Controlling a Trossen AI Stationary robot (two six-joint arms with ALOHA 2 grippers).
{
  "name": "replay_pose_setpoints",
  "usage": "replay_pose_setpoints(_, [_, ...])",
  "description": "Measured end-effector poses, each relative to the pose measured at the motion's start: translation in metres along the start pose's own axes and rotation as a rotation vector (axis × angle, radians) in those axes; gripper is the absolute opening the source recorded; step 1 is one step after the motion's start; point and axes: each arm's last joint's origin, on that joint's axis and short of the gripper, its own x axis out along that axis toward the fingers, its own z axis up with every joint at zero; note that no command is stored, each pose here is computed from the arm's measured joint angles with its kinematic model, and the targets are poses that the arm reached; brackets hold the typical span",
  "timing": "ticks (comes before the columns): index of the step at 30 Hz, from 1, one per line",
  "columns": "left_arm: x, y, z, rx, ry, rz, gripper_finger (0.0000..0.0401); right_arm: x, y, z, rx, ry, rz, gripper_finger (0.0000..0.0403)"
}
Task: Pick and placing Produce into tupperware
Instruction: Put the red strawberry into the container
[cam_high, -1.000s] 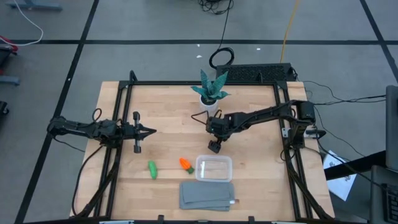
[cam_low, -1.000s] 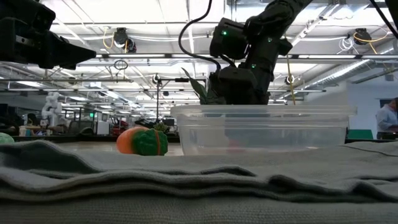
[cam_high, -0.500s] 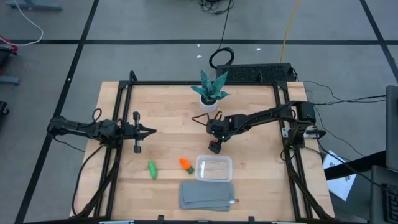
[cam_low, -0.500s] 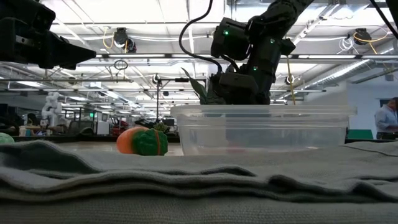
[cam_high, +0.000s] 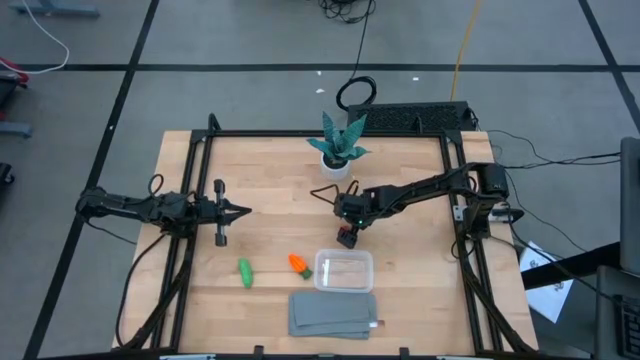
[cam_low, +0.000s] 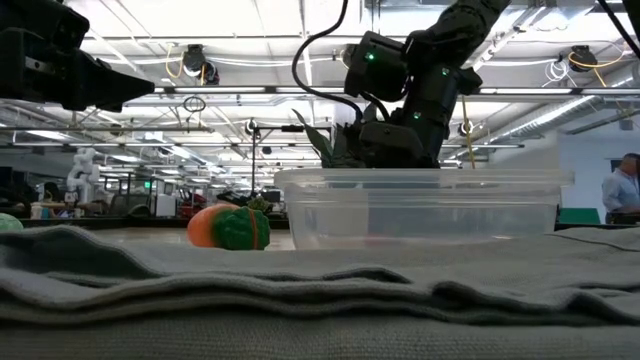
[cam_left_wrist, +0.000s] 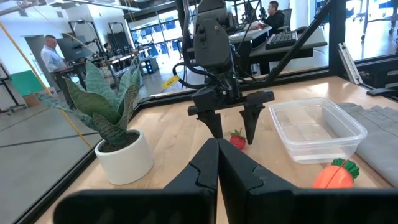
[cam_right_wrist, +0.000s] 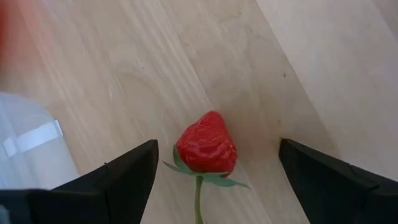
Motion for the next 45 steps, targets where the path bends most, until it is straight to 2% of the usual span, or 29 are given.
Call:
replay_pose_setpoints(26, [0.0, 0.0, -0.0001, -0.004, 0.001, 0.0, 0.001, 0.0016, 0.0038, 0.0013, -0.06, -0.015, 0.046, 0.0138])
replay_pose_setpoints(45, [0.0, 0.0, -0.0001, -0.004, 0.001, 0.0, 0.001, -0.0058, 0.0052, 0.006, -0.088, 0.033, 0.05, 0.0136])
